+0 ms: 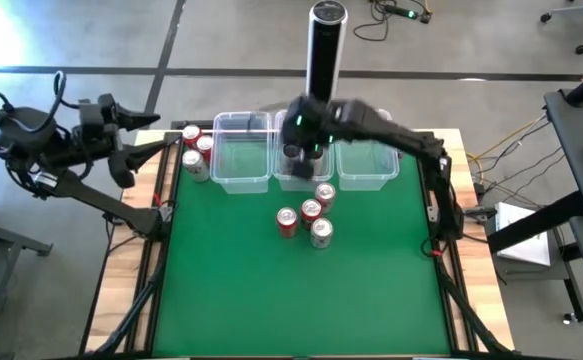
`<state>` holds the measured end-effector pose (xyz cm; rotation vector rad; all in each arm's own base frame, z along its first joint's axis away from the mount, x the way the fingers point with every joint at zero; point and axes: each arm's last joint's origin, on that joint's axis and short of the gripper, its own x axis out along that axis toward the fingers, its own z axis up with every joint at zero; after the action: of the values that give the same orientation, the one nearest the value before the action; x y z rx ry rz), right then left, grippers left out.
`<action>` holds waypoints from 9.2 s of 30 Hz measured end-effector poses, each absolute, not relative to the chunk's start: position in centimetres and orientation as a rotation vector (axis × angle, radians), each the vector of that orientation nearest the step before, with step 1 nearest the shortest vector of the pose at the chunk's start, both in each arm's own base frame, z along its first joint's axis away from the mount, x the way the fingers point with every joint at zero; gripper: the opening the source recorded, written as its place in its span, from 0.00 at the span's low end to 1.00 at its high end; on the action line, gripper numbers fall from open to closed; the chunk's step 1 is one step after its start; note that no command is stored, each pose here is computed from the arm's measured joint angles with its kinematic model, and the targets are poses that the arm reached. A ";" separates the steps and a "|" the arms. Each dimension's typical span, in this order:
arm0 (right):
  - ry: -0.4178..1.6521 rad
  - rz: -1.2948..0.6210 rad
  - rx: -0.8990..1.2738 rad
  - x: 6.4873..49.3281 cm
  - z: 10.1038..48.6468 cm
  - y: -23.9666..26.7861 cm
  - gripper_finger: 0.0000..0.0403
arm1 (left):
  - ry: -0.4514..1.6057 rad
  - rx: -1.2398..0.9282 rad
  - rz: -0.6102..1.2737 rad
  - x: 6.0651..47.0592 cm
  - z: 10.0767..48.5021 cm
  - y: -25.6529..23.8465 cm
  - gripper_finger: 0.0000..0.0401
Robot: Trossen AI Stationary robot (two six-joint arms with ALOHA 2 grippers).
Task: Sort soda cans
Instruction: Put the red soda can into the right transparent bin
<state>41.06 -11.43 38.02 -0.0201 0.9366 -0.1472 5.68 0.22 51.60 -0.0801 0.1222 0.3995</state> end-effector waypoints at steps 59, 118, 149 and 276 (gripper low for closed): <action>1.095 -0.107 0.158 44.4 21.0 -0.9 0.81 | -0.036 -0.140 -0.022 10.1 45.1 -2.2 0.75; 1.032 -0.711 0.371 24.3 28.8 -20.3 0.74 | -0.093 -0.130 0.208 7.4 45.3 -0.7 0.75; 1.060 -0.738 0.432 24.9 21.2 -25.7 0.84 | -0.165 -0.161 0.486 4.3 45.5 0.9 0.75; 1.105 -0.753 0.388 23.8 35.1 -16.2 0.72 | -0.082 -0.172 0.256 6.7 45.0 -0.4 0.75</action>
<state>23.82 -16.23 35.10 0.3877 1.1055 -0.7535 6.65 -0.39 45.01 -0.1722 -0.0817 0.2555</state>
